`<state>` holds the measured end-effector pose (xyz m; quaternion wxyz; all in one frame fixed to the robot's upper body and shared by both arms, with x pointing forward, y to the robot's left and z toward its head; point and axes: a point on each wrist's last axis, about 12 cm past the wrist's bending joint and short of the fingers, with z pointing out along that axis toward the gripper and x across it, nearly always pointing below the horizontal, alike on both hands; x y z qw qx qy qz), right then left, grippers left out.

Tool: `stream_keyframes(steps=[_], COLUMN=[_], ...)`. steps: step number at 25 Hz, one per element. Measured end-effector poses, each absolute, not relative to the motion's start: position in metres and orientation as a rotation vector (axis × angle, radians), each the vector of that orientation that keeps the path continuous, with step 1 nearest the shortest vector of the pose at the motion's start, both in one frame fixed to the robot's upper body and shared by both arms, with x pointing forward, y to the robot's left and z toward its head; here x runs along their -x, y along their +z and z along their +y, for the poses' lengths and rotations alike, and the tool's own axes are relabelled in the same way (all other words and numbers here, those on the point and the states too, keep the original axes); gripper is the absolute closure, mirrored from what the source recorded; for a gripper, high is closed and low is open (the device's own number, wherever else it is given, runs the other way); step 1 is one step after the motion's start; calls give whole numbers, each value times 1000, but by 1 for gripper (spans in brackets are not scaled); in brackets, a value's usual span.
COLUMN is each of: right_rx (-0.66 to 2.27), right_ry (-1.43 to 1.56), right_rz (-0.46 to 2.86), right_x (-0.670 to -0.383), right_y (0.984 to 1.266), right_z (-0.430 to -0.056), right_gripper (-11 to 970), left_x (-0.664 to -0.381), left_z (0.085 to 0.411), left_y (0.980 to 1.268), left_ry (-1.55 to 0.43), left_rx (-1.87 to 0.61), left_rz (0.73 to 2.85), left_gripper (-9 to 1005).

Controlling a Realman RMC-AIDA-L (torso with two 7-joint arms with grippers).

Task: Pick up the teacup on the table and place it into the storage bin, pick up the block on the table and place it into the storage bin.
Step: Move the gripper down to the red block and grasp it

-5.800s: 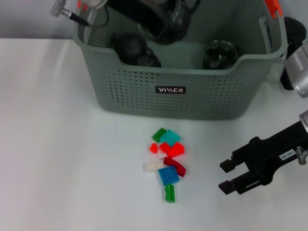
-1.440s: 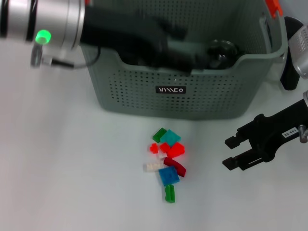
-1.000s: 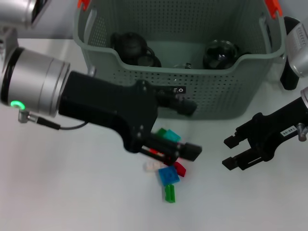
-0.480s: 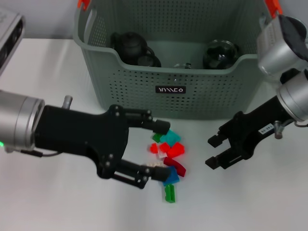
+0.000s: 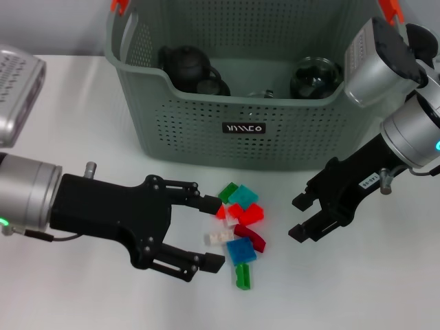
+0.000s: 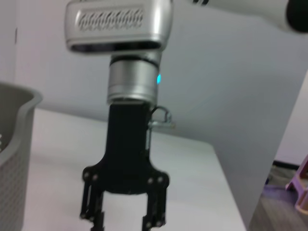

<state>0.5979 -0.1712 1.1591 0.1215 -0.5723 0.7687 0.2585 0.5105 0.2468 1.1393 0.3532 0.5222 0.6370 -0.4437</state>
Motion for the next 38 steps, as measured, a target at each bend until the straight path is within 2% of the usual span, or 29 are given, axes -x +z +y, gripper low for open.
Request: stream_keyframes(steps=[14,23,31,38], right_rx=[1588,1639,1732,1756], right_ry=[716,692,619,533], right_rz=[2318,2258,2233,2189], right_x=[-602,-605,-607,-609], right_y=[1160,1160,1153,1144], right_z=[-178,-150,-119,-97], right_gripper=[302,301,302,303], left_x=[-538,-524,-513,-507], left_z=[233,247,272,275], left_y=[1153,1136,1127,1121], left_ry=[-1065,-1086,-1077,-1097], left_rx=[-1458,-1467,-1339,-1293], left_rz=[1733,1727,1796,1808], left_gripper=[147,148,153,153])
